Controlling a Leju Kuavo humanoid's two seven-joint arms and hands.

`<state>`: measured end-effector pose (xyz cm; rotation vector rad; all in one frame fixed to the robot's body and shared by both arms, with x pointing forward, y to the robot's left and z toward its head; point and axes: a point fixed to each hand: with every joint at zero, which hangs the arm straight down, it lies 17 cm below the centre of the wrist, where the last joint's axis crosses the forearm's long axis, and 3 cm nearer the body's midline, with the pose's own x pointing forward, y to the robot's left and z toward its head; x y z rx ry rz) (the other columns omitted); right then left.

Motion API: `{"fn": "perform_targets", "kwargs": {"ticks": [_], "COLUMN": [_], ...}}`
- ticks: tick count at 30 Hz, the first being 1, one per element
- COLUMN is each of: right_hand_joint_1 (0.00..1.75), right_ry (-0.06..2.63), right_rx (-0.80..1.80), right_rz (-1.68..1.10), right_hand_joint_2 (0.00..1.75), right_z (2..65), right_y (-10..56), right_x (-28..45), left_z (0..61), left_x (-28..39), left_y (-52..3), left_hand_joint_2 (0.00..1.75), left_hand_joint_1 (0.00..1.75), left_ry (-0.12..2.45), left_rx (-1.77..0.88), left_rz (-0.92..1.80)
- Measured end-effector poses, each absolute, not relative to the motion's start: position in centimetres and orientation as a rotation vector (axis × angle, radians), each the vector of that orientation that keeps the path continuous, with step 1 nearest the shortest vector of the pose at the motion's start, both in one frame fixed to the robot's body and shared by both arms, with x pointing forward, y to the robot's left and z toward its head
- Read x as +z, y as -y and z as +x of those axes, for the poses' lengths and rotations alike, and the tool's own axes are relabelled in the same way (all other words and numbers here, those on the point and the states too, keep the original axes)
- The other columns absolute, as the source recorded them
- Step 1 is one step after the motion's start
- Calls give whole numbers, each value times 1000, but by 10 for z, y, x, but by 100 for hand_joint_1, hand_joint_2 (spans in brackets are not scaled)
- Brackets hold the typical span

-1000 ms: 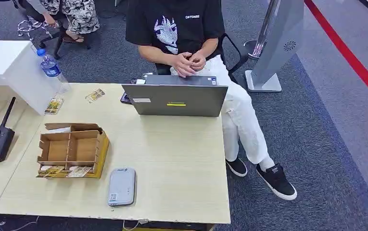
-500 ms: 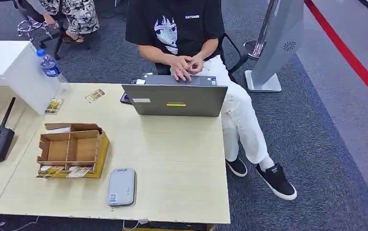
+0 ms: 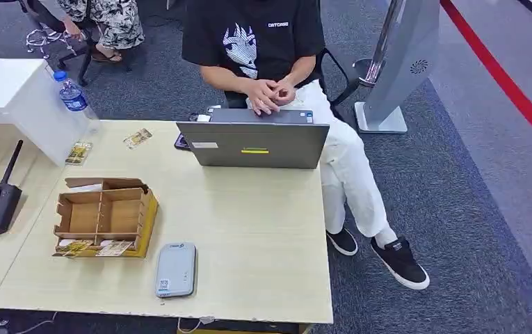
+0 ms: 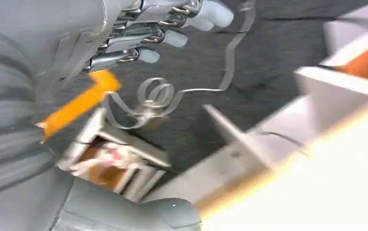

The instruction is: Pass the card to the sensor for recognition and then transmit it.

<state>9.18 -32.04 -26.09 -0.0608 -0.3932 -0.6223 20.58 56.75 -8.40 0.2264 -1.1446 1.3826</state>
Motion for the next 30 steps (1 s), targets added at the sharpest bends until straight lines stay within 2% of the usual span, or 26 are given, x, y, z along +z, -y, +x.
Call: {"fn": "perform_targets", "kwargs": {"ticks": [7,17,30], "right_hand_joint_1": [0,0,0], "right_ry": [395,401,404], "right_rx": [-629,-635,-644], "right_rz": [-48,-32,-17], "right_hand_joint_2": [175,175,175], "right_z": [98,102,103], "right_y": [311,306,305], "right_x": [-258,-254,-251], "left_z": [208,250,346], "left_x": [-15,81,186], "left_y": [-598,-618,-584], "left_hand_joint_2": [175,175,175], "left_hand_joint_1": [0,0,0], "left_ry": [1350,1533,1689], "left_rx": [1303,938,376], "left_rz": [384,624,807]}}
